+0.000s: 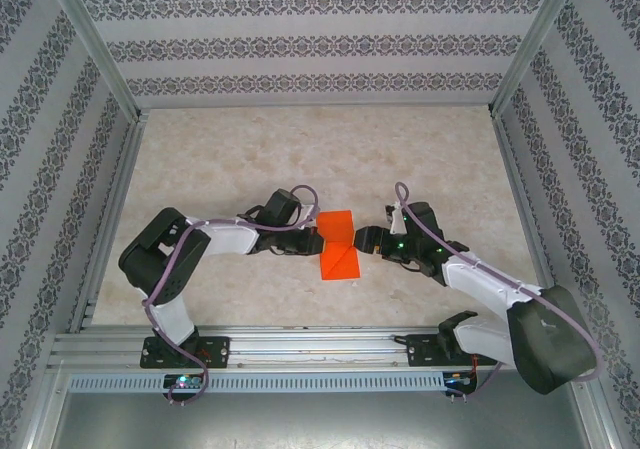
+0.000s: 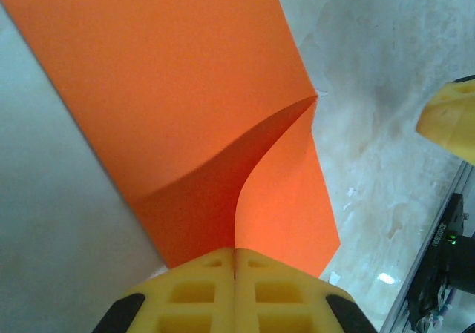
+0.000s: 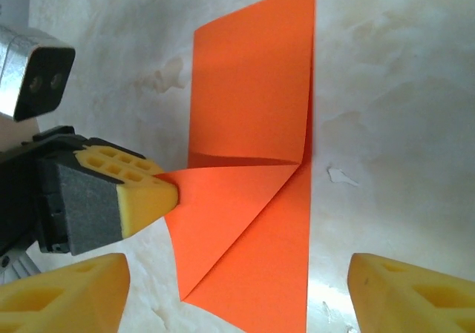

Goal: Fold a paper plane with a square sheet of paper (fold left side to right side)
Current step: Turn over the paper at the center of the table.

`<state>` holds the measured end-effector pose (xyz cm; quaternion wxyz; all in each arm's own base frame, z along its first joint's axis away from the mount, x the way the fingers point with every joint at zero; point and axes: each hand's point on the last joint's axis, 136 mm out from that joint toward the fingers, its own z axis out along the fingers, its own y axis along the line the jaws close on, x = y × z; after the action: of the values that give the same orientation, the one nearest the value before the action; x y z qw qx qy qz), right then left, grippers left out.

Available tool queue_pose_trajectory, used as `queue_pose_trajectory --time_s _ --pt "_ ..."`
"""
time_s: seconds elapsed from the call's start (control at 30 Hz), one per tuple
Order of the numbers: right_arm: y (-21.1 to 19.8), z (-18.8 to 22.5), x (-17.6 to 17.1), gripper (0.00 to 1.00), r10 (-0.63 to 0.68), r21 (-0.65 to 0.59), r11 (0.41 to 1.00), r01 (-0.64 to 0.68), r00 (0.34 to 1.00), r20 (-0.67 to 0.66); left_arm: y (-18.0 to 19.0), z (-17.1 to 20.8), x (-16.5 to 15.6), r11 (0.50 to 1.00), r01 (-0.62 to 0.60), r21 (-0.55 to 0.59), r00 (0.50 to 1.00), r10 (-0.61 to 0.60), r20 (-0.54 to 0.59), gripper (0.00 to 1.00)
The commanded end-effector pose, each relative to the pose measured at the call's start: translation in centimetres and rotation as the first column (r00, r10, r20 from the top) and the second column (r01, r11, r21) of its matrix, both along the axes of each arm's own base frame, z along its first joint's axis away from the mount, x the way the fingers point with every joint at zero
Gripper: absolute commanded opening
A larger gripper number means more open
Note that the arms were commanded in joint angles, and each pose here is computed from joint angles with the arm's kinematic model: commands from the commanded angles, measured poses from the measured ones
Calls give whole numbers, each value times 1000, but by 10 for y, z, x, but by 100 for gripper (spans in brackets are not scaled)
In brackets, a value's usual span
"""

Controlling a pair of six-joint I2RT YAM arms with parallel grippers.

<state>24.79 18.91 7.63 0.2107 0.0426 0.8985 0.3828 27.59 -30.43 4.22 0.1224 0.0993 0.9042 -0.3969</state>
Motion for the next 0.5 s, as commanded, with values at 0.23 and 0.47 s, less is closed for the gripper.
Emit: queue_pose_trajectory --time_s 0.23,0.47 --pt "40 6 18 67 23 136 990 -31 998 55 10 35 9 995 -77 -63 990 84 117 4" --pt "59 -4 27 62 42 157 986 -49 998 46 13 33 7 996 -79 -46 990 84 115 4"
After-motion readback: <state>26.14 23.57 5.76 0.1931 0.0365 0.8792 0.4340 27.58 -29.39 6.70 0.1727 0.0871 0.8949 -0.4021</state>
